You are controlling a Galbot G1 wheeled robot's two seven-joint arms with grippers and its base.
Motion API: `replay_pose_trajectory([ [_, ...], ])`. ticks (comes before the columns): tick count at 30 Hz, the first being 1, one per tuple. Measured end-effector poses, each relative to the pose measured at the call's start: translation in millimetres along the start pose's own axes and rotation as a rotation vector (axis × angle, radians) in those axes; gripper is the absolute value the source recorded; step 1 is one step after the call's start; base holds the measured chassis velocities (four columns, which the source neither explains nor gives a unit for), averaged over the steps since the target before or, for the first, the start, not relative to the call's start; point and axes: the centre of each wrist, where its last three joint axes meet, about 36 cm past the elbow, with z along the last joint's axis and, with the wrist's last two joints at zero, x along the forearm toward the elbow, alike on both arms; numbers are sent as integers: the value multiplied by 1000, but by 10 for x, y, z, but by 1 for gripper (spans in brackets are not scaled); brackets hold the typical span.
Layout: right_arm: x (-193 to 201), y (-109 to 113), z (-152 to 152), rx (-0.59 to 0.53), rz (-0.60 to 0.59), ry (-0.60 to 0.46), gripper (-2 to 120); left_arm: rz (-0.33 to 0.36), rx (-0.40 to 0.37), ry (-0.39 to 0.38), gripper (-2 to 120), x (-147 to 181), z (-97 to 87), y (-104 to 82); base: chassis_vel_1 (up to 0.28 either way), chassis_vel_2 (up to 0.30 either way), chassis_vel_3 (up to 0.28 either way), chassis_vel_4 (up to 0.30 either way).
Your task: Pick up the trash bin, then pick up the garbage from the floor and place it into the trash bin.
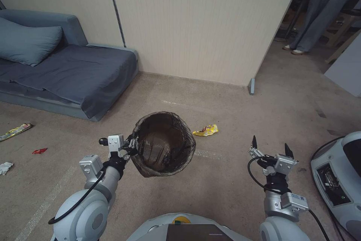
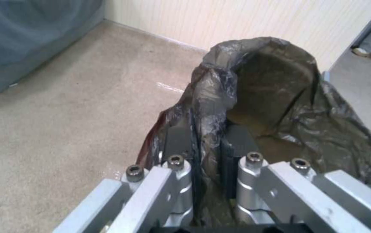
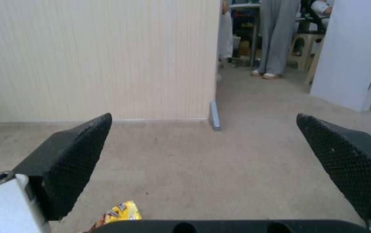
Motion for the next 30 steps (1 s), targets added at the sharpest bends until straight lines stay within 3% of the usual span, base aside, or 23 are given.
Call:
replay_pose_trajectory([
  [30, -25, -52, -19, 11, 3, 6, 100, -72, 0, -3, 8, -2, 59, 56, -20, 14, 16, -19],
])
